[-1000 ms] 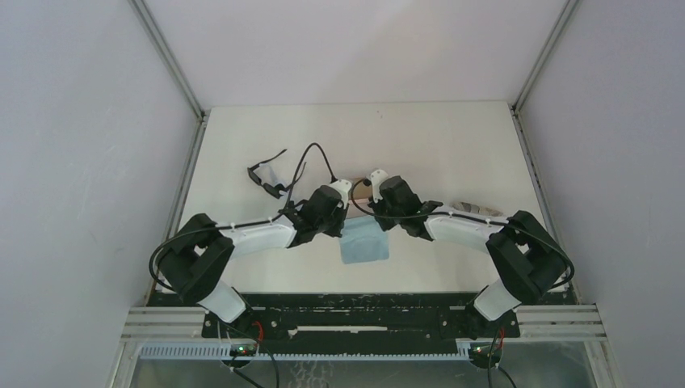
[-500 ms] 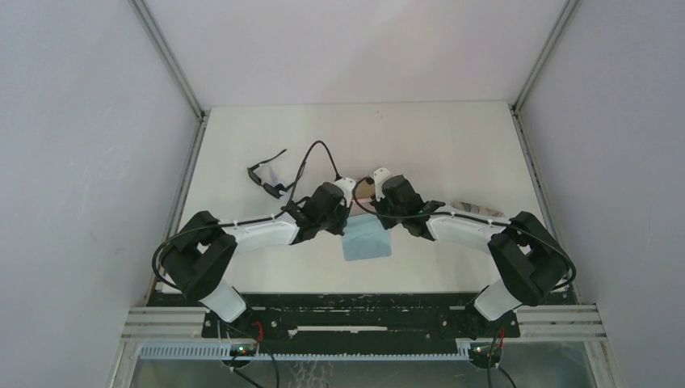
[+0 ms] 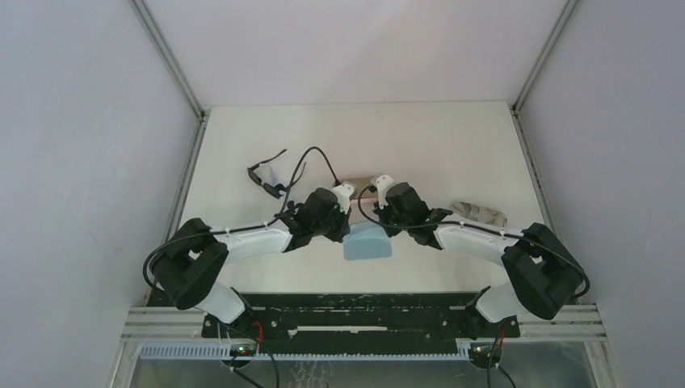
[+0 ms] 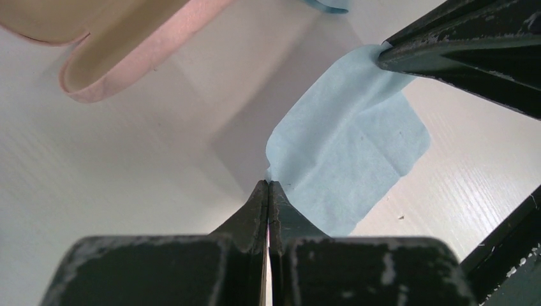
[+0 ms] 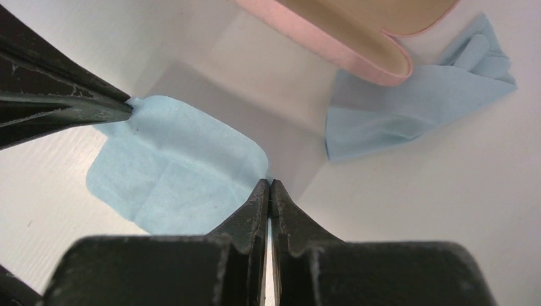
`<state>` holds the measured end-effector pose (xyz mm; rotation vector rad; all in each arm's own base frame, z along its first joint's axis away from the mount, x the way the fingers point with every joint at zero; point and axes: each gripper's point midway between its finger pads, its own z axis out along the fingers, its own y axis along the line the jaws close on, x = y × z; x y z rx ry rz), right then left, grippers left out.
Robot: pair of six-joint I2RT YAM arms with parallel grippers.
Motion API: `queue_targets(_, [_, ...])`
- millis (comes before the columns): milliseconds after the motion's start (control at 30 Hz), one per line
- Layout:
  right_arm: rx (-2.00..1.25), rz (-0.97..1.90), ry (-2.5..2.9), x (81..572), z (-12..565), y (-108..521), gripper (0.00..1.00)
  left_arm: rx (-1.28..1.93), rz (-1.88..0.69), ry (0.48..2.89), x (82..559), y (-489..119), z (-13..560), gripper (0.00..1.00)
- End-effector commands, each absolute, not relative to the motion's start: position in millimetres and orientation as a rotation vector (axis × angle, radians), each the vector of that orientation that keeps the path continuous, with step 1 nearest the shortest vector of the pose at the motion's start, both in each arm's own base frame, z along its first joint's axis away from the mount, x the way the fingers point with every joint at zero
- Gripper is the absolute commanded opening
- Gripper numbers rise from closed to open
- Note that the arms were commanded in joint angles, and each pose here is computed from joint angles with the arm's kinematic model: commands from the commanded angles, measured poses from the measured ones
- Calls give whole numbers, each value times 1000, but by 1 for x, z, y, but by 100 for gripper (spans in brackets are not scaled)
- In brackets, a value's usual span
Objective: Organize the sunglasses
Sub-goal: Fold the glasses cleaning cloth at the center of the board.
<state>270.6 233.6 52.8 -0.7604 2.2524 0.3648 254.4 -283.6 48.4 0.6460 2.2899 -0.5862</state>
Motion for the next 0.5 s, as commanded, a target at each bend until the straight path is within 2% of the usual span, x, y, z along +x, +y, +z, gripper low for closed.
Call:
queue_targets(0, [-796,399,2208,262,62,241,0,674,-659,2190,251,-291,70,0])
queue_targets(467, [-791,388,2252,243,47,237,1,741,-712,2196,225,-299,59,0])
